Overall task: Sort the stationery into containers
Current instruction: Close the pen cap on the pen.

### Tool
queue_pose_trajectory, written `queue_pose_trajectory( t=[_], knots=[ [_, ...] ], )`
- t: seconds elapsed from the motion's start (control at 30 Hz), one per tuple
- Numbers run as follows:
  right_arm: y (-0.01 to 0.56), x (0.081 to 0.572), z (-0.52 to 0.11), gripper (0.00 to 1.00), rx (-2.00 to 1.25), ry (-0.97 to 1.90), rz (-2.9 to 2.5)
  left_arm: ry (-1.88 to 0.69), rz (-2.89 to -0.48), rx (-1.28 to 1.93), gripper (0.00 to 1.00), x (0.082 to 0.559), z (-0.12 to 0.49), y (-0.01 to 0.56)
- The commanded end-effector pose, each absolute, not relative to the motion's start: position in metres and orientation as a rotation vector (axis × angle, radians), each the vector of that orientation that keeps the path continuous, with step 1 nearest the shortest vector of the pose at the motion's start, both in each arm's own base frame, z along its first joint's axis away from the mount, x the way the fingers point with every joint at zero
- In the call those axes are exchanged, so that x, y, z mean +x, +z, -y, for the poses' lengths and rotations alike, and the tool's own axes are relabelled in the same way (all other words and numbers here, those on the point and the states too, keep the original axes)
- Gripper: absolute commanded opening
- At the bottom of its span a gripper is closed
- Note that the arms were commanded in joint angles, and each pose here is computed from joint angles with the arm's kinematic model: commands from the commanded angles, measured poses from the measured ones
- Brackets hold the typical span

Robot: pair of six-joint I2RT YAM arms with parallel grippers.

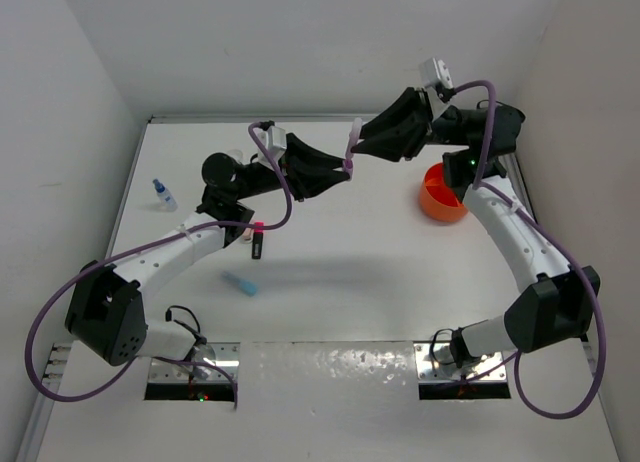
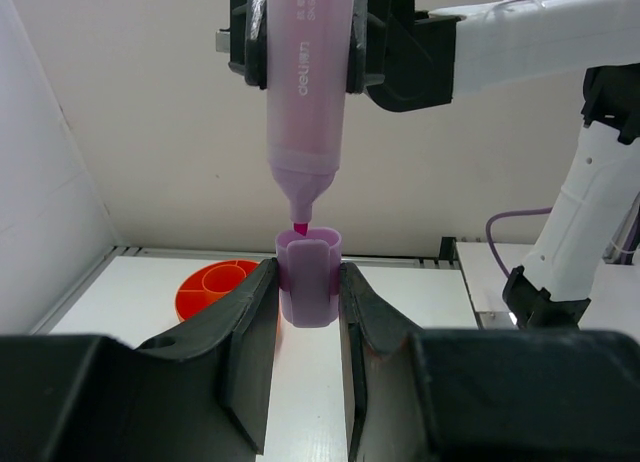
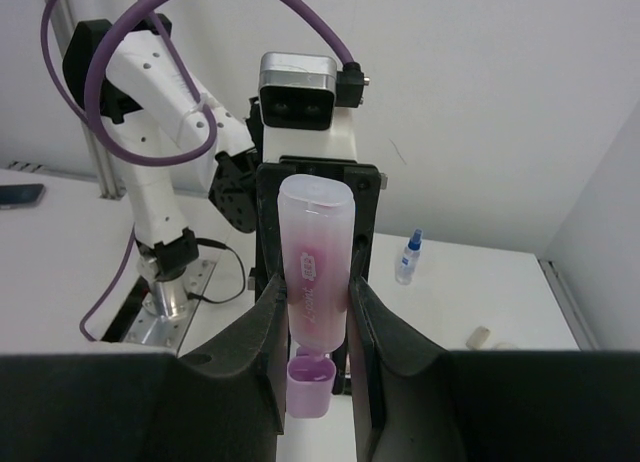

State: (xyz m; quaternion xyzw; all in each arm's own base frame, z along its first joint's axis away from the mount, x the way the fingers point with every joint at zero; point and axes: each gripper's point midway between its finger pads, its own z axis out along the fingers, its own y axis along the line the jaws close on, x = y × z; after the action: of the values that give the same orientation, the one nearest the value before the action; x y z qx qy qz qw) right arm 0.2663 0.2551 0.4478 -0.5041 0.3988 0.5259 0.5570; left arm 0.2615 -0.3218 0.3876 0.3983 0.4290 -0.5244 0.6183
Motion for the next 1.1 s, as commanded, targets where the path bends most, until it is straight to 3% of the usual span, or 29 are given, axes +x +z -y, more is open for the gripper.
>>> queue_pose_trajectory(
  t=[0.0,0.63,1.07],
  knots=[
    [0.45,0.261,-0.254,0.0,-1.217,1.203,-0.904,-1.183,-0.877,0.926,0.0,0.253,0.316,0.42],
    [0.42,0.251,-0.265,0.0,-1.293,1.192,-0.942,-1.193,-0.877,0.962,0.0,0.254,0.31,0.423],
    [0.397,0.245,-0.272,0.0,-1.31,1.165,-0.982,-1.259,-0.79,1.05,0.0,0.222,0.308,0.44]
  ],
)
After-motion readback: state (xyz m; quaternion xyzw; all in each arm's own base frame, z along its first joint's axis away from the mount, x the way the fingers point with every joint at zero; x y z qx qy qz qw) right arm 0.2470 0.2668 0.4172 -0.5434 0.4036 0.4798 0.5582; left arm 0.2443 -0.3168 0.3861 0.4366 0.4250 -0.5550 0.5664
